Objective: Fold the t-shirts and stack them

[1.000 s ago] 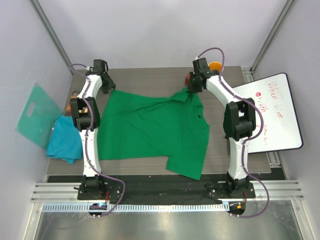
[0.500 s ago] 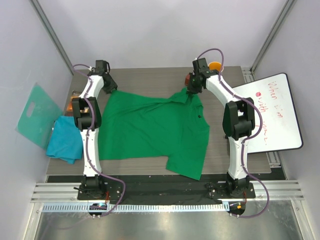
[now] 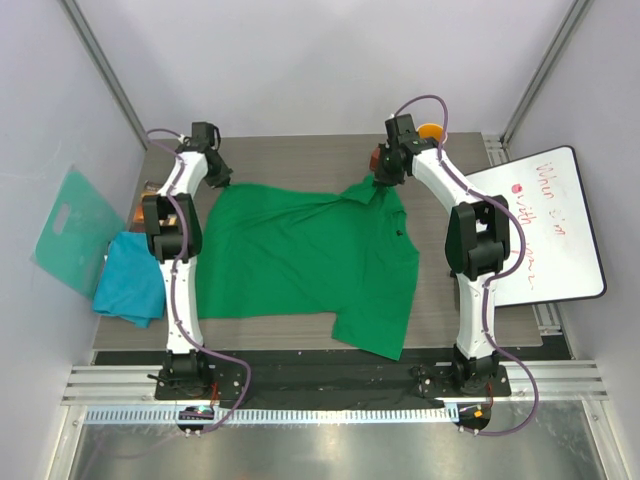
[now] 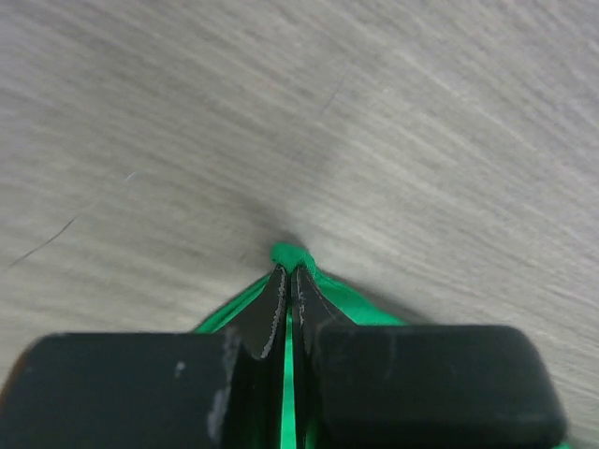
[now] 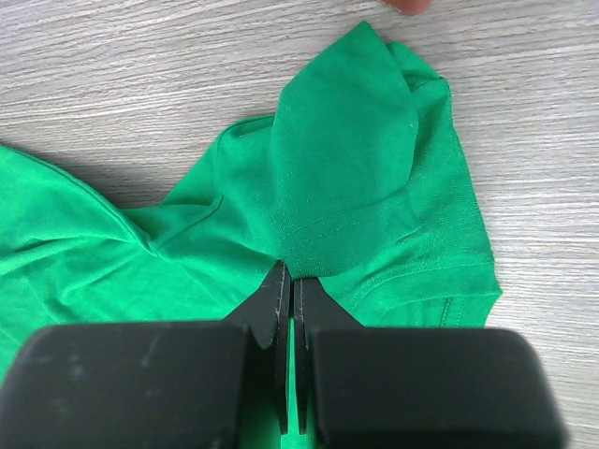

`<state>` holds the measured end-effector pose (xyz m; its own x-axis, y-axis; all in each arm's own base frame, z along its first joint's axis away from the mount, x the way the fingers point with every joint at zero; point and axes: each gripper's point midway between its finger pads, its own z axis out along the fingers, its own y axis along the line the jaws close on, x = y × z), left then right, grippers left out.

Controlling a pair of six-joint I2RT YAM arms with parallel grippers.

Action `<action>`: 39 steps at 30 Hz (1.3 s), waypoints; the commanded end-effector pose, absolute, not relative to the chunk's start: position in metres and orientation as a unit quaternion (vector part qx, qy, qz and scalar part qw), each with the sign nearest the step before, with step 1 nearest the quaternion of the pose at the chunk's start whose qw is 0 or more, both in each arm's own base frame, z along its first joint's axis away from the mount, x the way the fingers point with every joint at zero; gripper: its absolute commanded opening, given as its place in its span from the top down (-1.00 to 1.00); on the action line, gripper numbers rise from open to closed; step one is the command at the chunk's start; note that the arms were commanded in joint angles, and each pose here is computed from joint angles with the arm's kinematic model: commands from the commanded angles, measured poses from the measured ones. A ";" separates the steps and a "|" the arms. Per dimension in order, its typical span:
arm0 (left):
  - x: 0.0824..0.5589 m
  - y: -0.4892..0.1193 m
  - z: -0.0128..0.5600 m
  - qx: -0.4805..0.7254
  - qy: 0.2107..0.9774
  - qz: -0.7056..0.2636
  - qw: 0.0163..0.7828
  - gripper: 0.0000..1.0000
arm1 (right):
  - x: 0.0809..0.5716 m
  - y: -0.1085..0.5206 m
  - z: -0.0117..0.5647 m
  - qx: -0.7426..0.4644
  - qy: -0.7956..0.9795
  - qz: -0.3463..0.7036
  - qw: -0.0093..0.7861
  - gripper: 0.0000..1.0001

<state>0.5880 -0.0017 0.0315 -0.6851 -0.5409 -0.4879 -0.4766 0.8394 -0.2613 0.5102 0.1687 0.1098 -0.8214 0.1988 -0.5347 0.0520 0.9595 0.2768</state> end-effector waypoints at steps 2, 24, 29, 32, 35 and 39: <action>0.591 0.032 0.121 -0.275 0.888 -0.021 0.369 1.00 | 0.526 0.162 0.152 0.057 0.929 0.121 0.346 0.97; 0.509 0.044 0.183 -0.240 0.895 0.004 0.377 1.00 | 0.537 0.198 0.161 0.037 0.927 0.203 0.312 0.98; 0.483 0.045 0.209 -0.242 0.885 0.006 0.397 1.00 | 0.517 0.193 0.181 0.030 0.928 0.200 0.313 0.98; 0.468 0.045 0.210 -0.242 0.887 0.010 0.394 1.00 | 0.499 0.190 0.183 0.030 0.932 0.198 0.302 0.98; 0.454 0.043 0.202 -0.242 0.895 0.013 0.374 1.00 | 0.477 0.189 0.176 0.027 0.940 0.194 0.281 0.98; 0.433 0.041 0.185 -0.242 0.909 0.017 0.340 1.00 | 0.449 0.189 0.161 0.021 0.949 0.191 0.250 0.98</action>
